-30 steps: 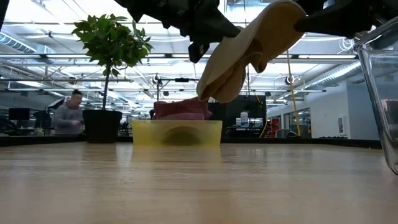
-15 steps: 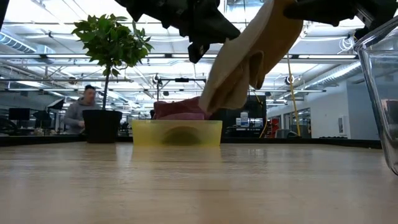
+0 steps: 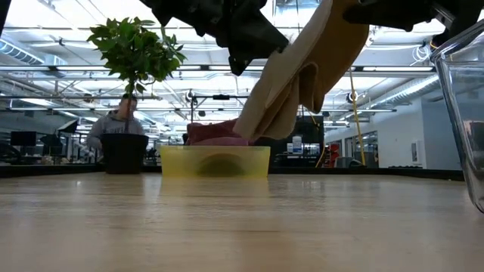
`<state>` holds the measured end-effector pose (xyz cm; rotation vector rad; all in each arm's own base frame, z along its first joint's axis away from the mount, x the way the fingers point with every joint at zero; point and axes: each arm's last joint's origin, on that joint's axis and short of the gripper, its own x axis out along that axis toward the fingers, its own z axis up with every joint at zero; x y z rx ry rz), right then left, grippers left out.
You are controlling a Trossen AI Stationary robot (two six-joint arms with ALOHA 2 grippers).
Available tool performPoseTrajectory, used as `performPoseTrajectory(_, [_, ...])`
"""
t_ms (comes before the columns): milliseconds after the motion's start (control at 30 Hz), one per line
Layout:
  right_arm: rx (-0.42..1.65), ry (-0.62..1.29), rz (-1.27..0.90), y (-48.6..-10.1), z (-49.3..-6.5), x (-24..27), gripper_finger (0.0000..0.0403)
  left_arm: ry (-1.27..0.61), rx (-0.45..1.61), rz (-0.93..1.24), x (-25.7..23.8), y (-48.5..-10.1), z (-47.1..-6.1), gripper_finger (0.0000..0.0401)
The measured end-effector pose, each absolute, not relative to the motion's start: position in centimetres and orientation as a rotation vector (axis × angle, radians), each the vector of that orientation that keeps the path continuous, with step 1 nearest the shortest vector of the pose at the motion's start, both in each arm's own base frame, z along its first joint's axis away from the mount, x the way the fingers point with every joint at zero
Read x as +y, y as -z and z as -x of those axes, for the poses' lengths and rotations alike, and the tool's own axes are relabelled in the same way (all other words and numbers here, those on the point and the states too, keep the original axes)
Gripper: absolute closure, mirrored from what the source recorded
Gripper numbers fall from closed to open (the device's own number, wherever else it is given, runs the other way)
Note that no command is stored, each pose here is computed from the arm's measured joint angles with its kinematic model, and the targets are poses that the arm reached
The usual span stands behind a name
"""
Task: Pick & Place hat
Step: Put the brown cap into the transparent bin
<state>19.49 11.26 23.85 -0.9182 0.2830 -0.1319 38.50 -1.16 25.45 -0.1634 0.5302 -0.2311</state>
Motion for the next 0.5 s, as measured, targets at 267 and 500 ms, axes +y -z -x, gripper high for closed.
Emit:
performPoseTrajectory(267, [0.249,0.187,0.900,-24.4,-19.3,11.6,0.0397,0.218,0.521,0.170,-0.7,-27.2,-37.3,0.0221])
performPoseTrajectory(500, [0.193,0.347,0.943,-26.0,-18.3,12.7,0.0397,0.106,0.525,0.151,0.4,-31.4,-33.2,0.0198])
